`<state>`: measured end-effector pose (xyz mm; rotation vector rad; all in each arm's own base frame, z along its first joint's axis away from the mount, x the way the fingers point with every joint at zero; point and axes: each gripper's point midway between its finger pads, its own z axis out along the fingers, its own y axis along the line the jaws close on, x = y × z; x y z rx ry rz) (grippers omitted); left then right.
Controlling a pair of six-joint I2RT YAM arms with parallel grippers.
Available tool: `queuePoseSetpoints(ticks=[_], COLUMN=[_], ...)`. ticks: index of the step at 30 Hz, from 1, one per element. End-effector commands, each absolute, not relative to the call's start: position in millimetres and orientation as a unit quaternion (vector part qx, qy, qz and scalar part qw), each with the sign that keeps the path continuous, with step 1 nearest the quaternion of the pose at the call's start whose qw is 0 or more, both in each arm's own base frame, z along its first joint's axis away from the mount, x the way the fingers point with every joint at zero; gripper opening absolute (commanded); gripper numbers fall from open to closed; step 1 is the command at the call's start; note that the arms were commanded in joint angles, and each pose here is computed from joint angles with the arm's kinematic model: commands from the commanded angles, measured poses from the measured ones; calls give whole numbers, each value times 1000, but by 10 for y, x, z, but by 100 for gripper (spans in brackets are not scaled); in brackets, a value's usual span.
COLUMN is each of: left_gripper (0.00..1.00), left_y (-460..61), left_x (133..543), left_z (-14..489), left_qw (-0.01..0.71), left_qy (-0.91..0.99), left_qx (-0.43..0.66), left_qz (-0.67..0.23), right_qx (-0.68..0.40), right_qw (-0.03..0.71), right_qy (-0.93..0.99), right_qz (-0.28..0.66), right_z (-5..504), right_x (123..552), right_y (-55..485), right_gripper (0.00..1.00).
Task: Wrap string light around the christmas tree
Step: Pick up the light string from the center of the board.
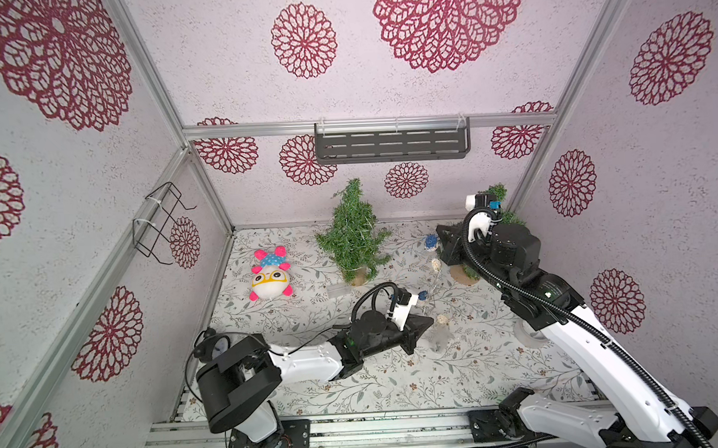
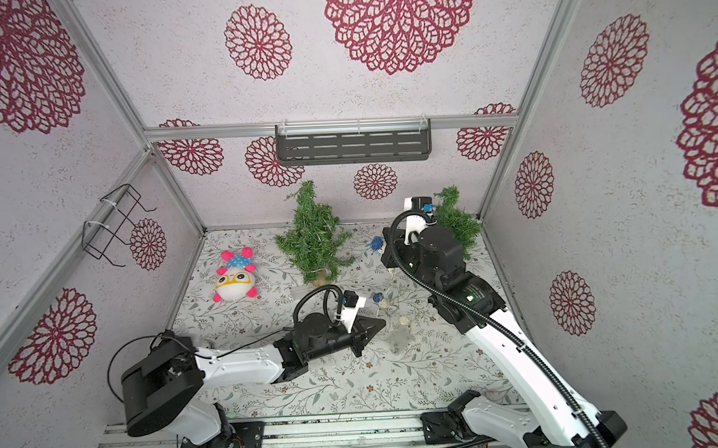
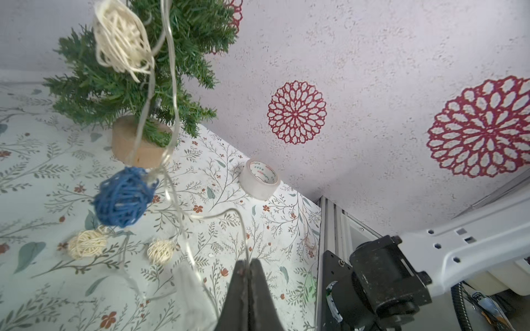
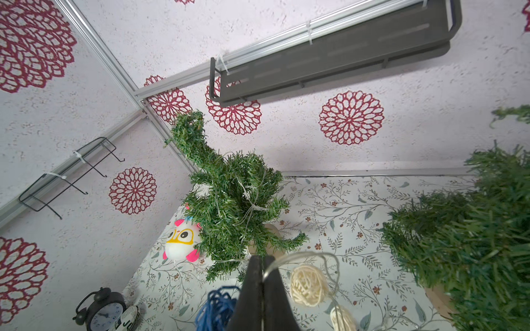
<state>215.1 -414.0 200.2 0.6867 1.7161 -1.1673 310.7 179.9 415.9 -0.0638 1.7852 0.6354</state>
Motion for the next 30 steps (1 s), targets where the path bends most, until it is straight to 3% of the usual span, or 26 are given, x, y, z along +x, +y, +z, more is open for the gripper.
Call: queuePoseSetpoints(ticks=[1, 8, 15, 22, 30], left_gripper=[0, 3, 28, 63, 71], left_y=[-4124, -4082, -4073, -3904, -3790], left_x=[2175, 2269, 2364, 2505, 2689], left_z=[1473, 1323, 1184, 1156, 1164], left_qw=[410, 383, 358, 360, 372], left_qy=[744, 764, 770, 772, 783], left_qx=[306, 274, 252, 210, 180], left_qz=[-430, -441, -464, -479, -466], right_qx=[-37, -36, -36, -39, -40], right_qw=[603, 590, 595, 601, 607], right_qy=[738, 733, 718, 712, 704], right_qz=[301, 336, 359, 361, 365], right_z=[4402, 4398, 4550, 4675, 4752], right_x=[3043, 2986, 2957, 2926, 2894], right_y=[1827, 1905, 1942, 1928, 1912], right_gripper=[0, 0, 0, 0, 0])
